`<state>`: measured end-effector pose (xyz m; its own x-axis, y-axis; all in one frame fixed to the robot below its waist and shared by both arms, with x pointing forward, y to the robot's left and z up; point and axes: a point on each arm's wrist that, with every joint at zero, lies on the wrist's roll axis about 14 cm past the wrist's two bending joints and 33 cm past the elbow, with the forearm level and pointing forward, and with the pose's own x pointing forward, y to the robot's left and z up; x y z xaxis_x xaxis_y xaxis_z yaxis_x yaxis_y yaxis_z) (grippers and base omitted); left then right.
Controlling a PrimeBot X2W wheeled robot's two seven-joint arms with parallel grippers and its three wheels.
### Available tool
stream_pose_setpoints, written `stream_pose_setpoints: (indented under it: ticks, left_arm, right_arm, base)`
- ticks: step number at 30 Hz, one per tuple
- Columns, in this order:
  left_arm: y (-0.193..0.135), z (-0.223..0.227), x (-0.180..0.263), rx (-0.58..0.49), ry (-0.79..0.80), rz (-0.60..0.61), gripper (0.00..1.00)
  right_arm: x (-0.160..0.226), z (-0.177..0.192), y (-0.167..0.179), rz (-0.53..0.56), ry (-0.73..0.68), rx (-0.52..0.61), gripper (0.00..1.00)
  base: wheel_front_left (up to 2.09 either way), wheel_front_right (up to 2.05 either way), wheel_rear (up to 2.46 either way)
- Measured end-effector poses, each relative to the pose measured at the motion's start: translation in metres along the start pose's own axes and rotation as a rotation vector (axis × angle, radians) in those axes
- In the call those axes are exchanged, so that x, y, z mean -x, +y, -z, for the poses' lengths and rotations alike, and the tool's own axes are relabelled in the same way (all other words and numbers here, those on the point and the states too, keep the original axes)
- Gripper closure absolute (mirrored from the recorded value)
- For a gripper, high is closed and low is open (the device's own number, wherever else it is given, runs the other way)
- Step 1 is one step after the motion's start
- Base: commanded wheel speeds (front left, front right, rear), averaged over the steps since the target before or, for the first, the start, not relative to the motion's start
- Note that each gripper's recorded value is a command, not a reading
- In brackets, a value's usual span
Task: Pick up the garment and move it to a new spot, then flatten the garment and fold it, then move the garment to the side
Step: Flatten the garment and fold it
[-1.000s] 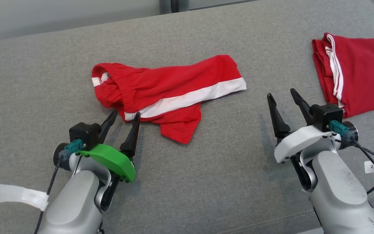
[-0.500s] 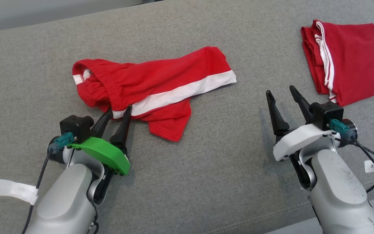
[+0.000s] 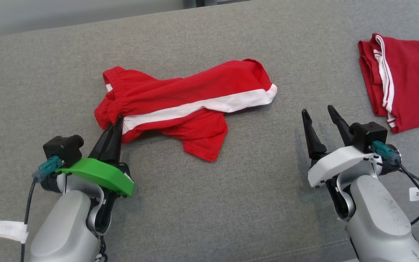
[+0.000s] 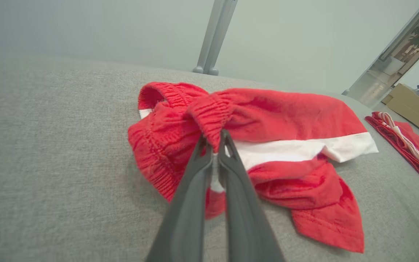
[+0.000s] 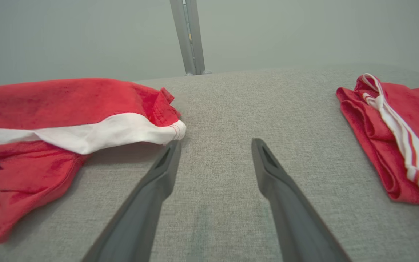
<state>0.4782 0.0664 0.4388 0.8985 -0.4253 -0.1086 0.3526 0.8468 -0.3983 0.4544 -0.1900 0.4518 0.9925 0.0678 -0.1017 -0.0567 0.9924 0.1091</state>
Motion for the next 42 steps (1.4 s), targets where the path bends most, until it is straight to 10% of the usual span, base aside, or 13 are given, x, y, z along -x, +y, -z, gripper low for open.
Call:
stream_pose_setpoints:
  ticks: [12,15,19,38,41,42]
  left_arm:
    - [0.067,0.006,0.041,-0.034,0.052,-0.196,0.99]
    - [0.074,0.005,0.038,-0.036,0.055,-0.216,0.66]
    - [0.076,0.009,0.034,-0.038,0.066,-0.222,1.0]
    - [0.071,0.015,0.032,-0.041,0.075,-0.215,1.0]
    - [0.071,0.016,0.034,-0.041,0.075,-0.216,1.0]
    - [0.07,0.016,0.034,-0.04,0.076,-0.215,1.0]
  right_arm:
    - [-0.019,0.002,0.051,-0.139,0.006,-0.018,0.0]
    - [-0.025,0.004,0.058,-0.173,0.017,-0.008,0.0]
    - [-0.031,0.01,0.07,-0.217,0.041,-0.006,0.0]
    - [-0.057,0.036,0.114,-0.367,0.145,0.043,0.0]
    - [-0.064,0.039,0.116,-0.37,0.16,0.052,0.44]
    - [-0.066,0.039,0.118,-0.371,0.163,0.052,0.44]
  base:
    - [0.0,0.0,0.0]
    - [0.0,0.0,0.0]
    - [0.0,0.0,0.0]
    - [0.0,0.0,0.0]
    - [0.0,0.0,0.0]
    - [0.0,0.0,0.0]
